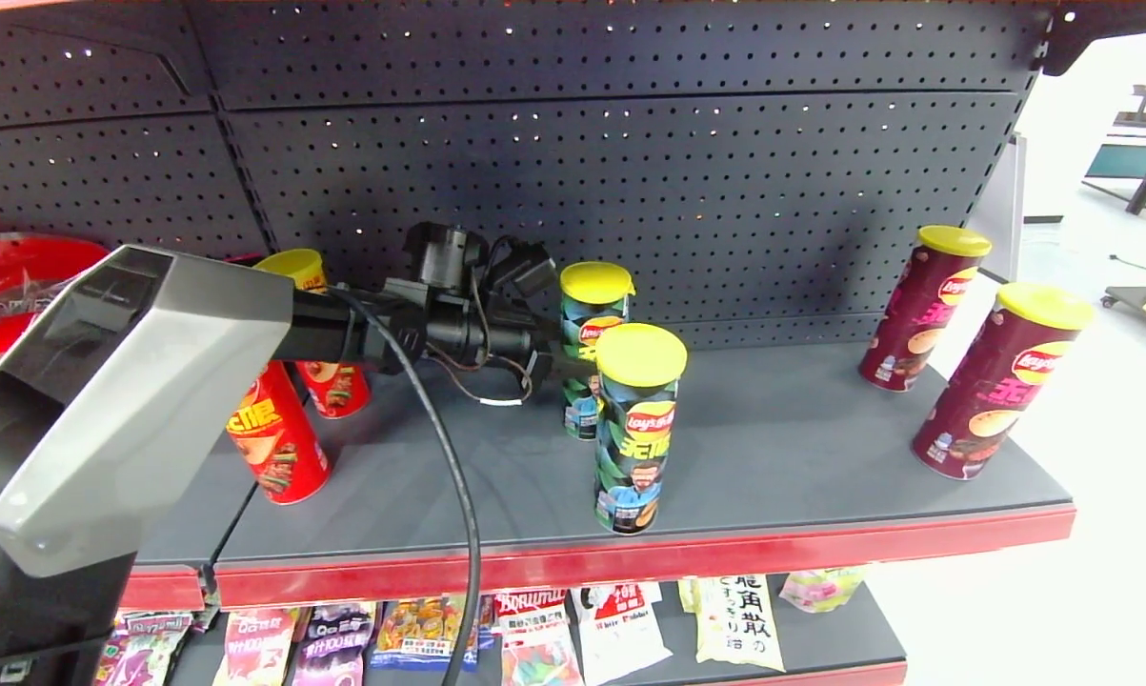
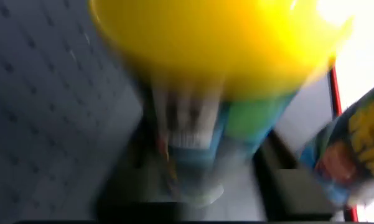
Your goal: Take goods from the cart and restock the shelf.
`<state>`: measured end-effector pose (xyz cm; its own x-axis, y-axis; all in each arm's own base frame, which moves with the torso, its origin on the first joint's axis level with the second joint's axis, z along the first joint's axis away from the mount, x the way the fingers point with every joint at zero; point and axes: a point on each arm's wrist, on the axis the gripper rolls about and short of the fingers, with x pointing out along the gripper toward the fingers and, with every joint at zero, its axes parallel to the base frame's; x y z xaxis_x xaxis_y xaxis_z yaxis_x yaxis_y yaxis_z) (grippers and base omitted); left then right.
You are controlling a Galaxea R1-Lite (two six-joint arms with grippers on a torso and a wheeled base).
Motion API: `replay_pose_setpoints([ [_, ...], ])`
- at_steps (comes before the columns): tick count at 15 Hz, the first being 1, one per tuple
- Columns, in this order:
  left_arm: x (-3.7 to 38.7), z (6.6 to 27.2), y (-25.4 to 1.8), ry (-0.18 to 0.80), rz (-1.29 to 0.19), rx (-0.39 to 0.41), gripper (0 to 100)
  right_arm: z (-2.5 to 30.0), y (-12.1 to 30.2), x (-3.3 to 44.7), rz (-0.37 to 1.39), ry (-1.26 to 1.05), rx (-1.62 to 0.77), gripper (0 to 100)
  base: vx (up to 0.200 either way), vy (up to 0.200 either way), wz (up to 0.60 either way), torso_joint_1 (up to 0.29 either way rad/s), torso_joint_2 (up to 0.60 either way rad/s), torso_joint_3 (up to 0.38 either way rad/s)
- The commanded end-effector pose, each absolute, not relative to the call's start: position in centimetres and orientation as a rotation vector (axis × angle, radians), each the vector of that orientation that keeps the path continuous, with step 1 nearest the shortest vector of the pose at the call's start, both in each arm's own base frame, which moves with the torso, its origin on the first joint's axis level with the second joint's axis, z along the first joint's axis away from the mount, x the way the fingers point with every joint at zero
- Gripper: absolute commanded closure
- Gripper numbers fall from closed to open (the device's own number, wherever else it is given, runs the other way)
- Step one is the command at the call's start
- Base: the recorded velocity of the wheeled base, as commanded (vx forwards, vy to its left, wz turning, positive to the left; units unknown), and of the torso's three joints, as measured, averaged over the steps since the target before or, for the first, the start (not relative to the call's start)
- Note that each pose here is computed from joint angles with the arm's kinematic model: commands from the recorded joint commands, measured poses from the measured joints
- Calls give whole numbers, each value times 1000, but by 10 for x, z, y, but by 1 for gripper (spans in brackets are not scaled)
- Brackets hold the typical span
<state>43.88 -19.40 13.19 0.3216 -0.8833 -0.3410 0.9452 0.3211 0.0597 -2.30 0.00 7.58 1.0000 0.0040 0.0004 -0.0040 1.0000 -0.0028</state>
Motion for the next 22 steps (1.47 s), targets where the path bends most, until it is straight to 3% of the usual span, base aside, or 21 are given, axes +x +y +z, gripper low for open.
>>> replay_pose_setpoints([
  [1, 439, 140, -194, 229, -1219, 274, 0, 76, 0, -23, 5, 0, -3, 0, 0, 0, 0, 0, 0, 0],
  [6, 435, 147, -192, 231, -1218, 269, 0, 76, 0, -23, 5, 0, -3, 0, 0, 0, 0, 0, 0, 0],
  [10, 421, 149, -184, 310, -1216, 260, 0, 76, 0, -23, 5, 0, -3, 0, 0, 0, 0, 0, 0, 0],
  [18, 401, 139, -168, 429, -1123, 261, 0, 76, 0, -23, 5, 0, -3, 0, 0, 0, 0, 0, 0, 0],
  [22, 402, 124, -165, 500, -997, 311, 0, 76, 0, -23, 5, 0, -3, 0, 0, 0, 0, 0, 0, 0],
])
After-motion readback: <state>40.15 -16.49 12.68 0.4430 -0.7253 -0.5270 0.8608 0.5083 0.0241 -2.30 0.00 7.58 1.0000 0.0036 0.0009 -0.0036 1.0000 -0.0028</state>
